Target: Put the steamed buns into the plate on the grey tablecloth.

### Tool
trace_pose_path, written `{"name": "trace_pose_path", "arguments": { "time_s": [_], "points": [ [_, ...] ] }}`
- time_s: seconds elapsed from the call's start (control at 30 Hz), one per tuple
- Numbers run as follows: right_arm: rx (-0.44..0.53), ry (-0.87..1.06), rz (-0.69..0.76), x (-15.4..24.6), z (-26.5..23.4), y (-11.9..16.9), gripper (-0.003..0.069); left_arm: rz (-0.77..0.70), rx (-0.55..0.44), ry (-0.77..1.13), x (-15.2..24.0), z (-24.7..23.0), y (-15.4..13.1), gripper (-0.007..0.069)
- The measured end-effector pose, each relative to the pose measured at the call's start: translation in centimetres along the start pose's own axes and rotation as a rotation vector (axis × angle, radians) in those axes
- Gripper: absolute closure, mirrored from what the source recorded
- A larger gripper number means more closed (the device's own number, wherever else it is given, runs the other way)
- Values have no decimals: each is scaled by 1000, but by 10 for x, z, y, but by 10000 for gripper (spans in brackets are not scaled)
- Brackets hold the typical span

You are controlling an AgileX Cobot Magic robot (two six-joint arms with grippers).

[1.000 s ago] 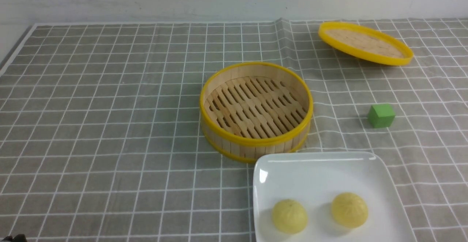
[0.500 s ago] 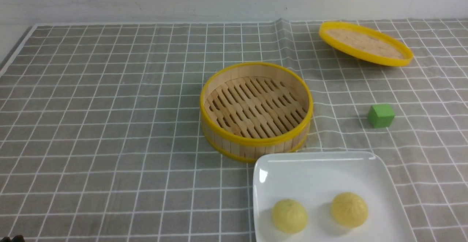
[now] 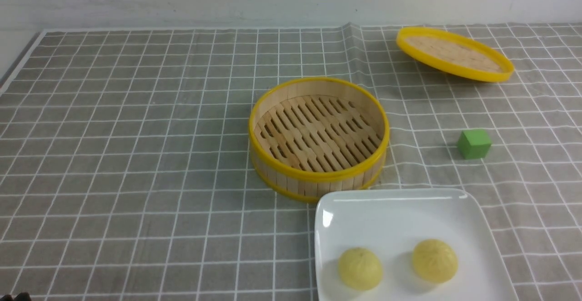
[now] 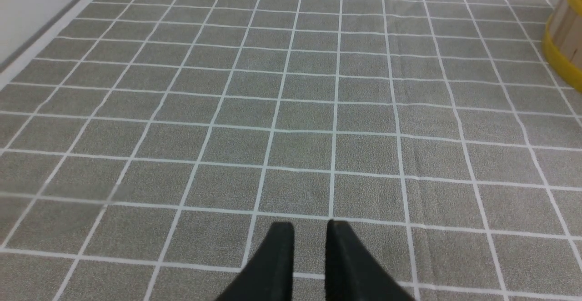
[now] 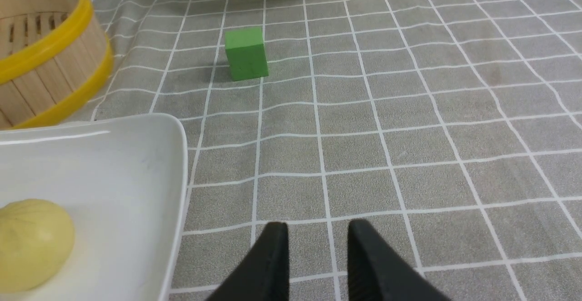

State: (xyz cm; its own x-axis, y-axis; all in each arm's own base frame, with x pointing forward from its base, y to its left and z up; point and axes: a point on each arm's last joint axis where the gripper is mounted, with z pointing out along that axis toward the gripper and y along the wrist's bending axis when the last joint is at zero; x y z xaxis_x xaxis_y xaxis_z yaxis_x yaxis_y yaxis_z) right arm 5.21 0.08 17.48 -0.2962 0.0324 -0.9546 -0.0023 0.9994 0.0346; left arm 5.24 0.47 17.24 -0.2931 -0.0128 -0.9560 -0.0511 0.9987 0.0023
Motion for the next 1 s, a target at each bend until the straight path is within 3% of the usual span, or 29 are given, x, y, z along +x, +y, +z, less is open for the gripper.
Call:
{"name": "trace_pose_path", "arguments": {
  "time_s": [1.0],
  "points": [
    [0,0,0,0,0,0,422,224,-90,-1,-1,0,8,462]
  ]
}}
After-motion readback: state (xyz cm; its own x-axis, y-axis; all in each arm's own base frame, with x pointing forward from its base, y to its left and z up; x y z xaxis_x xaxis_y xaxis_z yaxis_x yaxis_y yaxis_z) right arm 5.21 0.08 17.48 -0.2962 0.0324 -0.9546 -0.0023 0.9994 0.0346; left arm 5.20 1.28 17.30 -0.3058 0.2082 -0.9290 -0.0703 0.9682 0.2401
